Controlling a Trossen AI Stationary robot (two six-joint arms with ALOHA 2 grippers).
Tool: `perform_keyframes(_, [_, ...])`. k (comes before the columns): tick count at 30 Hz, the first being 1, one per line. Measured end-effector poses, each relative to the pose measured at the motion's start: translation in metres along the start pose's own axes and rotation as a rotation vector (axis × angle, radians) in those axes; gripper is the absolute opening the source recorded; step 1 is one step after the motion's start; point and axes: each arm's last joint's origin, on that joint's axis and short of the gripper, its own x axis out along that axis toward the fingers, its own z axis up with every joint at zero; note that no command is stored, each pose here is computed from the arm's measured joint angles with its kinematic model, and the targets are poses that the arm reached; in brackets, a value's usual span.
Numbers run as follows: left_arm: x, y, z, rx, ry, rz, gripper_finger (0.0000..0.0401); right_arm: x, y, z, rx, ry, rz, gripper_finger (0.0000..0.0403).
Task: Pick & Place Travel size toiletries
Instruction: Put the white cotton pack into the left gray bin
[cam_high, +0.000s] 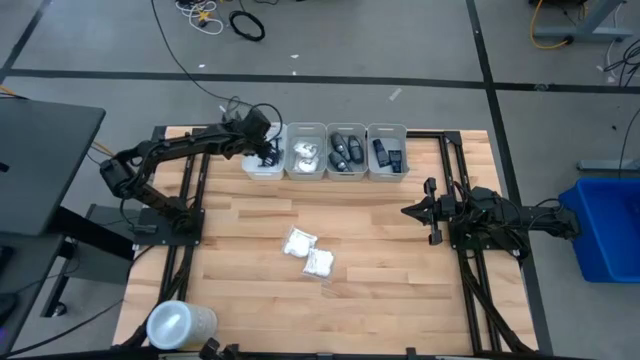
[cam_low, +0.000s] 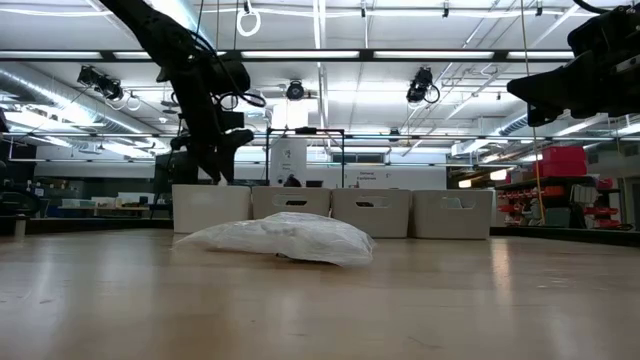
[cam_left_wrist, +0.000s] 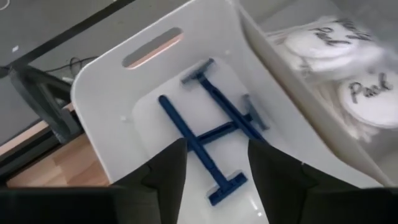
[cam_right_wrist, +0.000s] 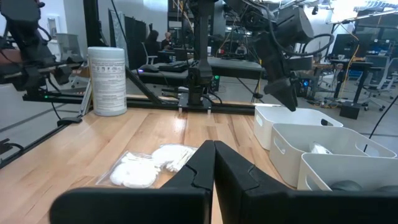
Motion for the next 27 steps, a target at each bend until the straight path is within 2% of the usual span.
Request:
perform_keyframes(6, [-0.020, -0.010, 0.001, 0.026, -0.061, -0.044, 0.0176, 0.000, 0.000, 0.000, 0.000, 0.000, 0.000, 0.0014])
perform_keyframes(16, [-0.062, -0.036, -0.005, 0.142, -0.170, -0.175, 0.0155, 0.000, 0.000, 0.000, 0.000, 0.000, 0.000, 0.0014])
perform_keyframes(20, [-0.068, -0.049, -0.011, 0.162, -0.157, -0.255, 0.0148, 0.000, 0.000, 0.000, 0.000, 0.000, 0.000, 0.0014])
perform_keyframes(27, [-0.079, -0.072, -0.022, 0.247, -0.103, -0.485, 0.0139, 0.000, 0.000, 0.000, 0.000, 0.000, 0.000, 0.0014])
